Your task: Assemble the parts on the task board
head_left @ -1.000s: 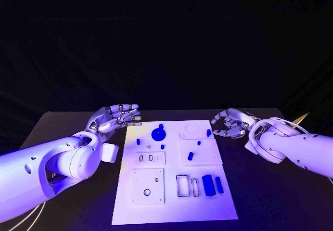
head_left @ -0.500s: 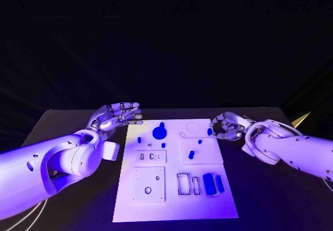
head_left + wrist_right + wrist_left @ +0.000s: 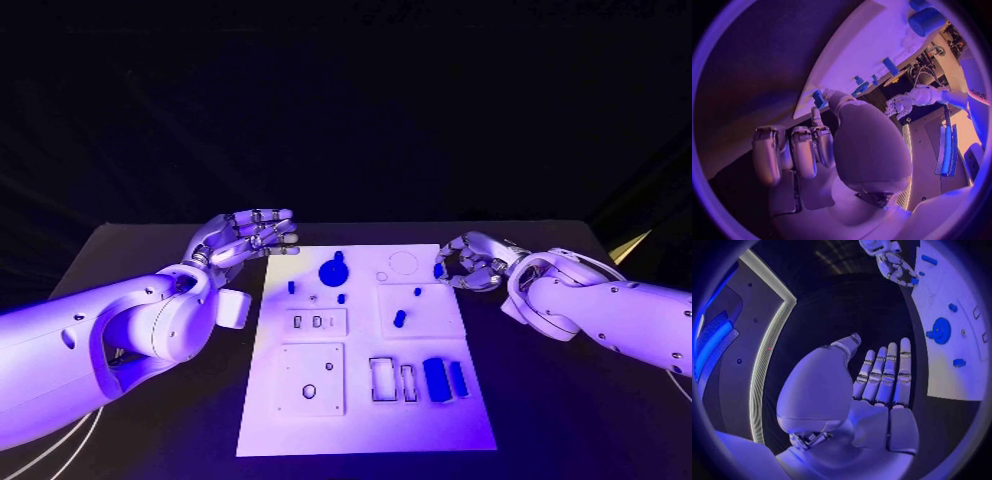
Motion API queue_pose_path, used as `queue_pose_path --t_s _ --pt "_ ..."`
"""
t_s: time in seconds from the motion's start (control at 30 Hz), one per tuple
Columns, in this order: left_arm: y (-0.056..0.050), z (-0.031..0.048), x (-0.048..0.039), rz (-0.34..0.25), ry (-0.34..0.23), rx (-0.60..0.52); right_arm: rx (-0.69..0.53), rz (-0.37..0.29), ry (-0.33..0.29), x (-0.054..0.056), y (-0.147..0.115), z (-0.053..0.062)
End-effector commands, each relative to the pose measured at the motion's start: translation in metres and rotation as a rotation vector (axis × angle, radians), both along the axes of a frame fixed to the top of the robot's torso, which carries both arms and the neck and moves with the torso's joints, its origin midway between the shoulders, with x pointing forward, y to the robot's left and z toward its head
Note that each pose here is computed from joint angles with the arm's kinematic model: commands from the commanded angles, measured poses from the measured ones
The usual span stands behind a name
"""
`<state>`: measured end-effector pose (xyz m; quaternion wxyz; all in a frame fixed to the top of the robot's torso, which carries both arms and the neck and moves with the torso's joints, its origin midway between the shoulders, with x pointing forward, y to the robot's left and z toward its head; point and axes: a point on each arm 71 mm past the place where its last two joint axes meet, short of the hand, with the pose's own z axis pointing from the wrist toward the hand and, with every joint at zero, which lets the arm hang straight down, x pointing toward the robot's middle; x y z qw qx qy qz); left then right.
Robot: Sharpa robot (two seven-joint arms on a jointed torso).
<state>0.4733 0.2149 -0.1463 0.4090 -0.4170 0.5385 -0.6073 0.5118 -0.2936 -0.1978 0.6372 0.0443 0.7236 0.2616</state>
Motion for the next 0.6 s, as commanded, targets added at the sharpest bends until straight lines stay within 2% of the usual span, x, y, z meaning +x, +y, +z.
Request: queue_pose_path --t_s 0.03,0.6 --pt "-0.0026 0.0014 -0.0006 -0.020 -0.008 -0.013 -0.005 -0.001 0.001 0.0004 0.0006 -0.0011" --pt "0.0002 0.0010 0.0000 -0.012 -0.005 -0.009 0.000 -0.005 -0.002 0.0011 0.0037 -0.0019"
